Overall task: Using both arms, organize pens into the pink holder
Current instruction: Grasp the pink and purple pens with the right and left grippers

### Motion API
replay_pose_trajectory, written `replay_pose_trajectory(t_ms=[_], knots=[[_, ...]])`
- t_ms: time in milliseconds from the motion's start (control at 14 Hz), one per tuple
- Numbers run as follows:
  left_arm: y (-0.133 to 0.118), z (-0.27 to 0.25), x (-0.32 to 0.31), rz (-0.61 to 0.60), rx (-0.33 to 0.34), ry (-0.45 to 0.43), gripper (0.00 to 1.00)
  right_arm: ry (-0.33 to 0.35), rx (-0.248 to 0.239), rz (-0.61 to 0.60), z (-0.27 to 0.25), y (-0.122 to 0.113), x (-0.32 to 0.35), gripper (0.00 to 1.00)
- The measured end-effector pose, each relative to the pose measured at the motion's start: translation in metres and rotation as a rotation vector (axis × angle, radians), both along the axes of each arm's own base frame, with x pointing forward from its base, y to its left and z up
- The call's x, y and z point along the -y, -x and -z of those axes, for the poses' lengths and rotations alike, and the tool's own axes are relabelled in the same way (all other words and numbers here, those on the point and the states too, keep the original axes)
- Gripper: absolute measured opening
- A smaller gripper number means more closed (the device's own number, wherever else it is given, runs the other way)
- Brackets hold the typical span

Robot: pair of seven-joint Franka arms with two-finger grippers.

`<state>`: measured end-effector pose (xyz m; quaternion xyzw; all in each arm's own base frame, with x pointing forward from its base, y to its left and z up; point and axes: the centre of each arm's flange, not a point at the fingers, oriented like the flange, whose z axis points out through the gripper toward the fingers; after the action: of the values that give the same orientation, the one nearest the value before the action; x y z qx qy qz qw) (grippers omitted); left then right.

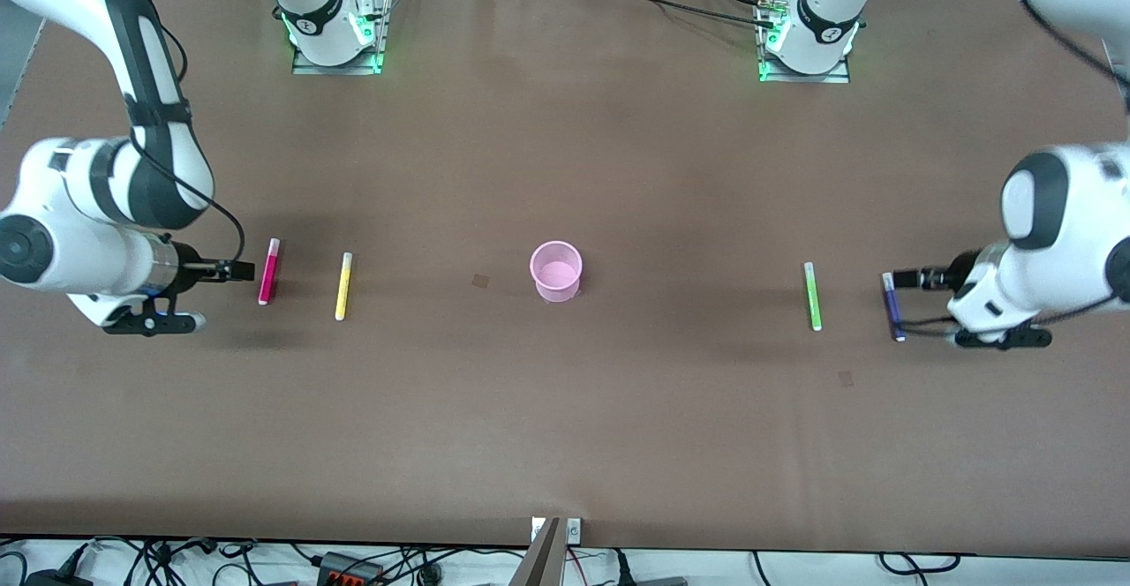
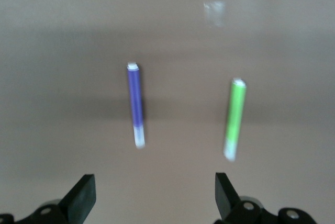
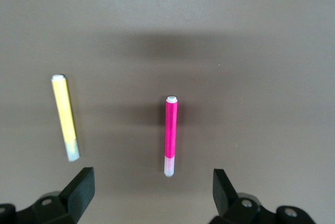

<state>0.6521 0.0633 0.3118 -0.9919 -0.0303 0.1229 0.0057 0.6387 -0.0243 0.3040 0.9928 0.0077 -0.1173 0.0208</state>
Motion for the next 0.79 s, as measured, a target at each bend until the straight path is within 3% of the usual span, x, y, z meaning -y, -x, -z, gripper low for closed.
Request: replay_pose_trajectory(t_ms=[357, 571, 786], knots=[[-0.011, 0.104, -0.02, -0.022, 0.044, 0.002, 1.0, 0.003, -0.057, 0.011, 0.069, 0.0, 0.009, 1.0], [-0.016, 0.124, -0.011, 0.008, 0.084, 0.006, 1.0, 0.003, -0.095, 0.028, 0.095, 0.005, 0.021, 1.0], [-0.015, 0.132, -0.015, 0.05, 0.087, 0.015, 0.98, 0.003, -0.096, 0.037, 0.104, 0.006, 0.028, 1.0]])
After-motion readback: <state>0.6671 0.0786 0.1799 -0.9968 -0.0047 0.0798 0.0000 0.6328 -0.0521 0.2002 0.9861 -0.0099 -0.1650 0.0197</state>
